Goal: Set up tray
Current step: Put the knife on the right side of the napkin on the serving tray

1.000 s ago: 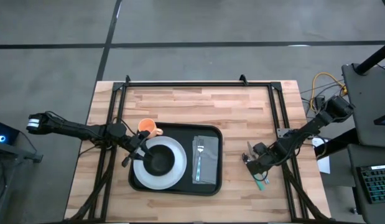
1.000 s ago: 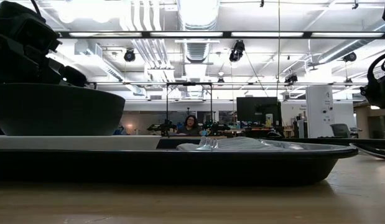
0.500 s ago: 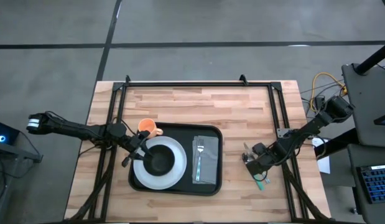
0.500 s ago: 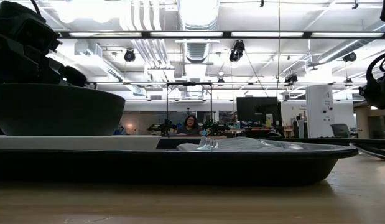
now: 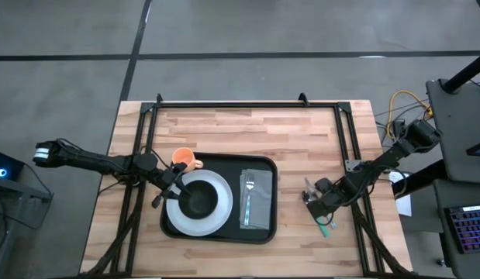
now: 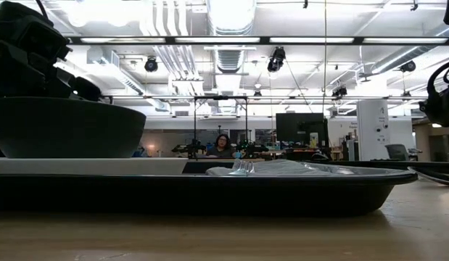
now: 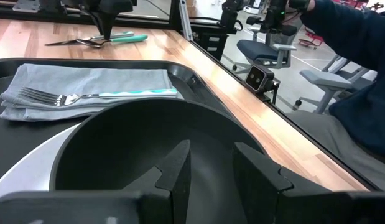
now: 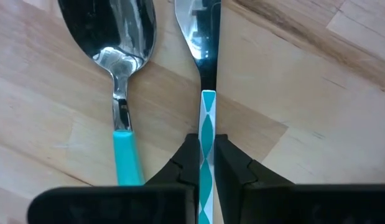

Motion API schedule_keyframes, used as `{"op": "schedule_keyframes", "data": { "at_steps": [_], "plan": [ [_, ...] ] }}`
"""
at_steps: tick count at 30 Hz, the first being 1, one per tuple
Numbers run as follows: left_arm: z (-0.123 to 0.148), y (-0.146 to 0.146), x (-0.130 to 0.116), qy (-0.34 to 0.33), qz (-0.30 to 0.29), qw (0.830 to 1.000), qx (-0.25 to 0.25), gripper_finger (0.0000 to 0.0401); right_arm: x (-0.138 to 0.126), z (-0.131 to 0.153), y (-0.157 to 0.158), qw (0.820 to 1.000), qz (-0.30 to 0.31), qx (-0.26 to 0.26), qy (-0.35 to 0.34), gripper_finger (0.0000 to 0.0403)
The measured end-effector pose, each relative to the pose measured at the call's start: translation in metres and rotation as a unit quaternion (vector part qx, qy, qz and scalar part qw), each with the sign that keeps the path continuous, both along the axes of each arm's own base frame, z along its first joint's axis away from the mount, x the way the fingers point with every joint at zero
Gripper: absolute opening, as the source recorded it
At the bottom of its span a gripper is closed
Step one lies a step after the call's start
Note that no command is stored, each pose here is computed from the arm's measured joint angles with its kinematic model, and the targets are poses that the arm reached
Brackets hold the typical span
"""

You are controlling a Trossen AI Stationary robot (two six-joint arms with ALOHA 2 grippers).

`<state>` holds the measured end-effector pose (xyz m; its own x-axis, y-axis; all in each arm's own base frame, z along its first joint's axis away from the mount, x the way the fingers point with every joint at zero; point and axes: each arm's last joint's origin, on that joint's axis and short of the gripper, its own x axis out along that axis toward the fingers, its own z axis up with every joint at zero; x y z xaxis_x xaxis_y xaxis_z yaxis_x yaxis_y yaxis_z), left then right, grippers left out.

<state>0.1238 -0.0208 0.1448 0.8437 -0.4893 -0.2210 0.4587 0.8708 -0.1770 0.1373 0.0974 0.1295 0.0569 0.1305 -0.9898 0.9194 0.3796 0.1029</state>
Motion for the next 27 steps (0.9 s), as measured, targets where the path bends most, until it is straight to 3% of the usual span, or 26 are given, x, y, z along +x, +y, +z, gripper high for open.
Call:
{"op": "schedule_keyframes", "data": {
  "at_steps": [17, 27],
  "plan": [
    [0.000, 0.000, 0.000, 0.000, 0.000, 1.000, 0.000, 0.0099, -0.014, 0.014, -0.011, 0.996, -0.090, -0.006, 0.007, 0.0013],
    [0.000, 0.000, 0.000, 0.001, 0.000, 1.000, 0.000, 0.0099, -0.010, 0.025, -0.010, 0.988, -0.153, 0.003, -0.025, 0.0013]
  ]
}}
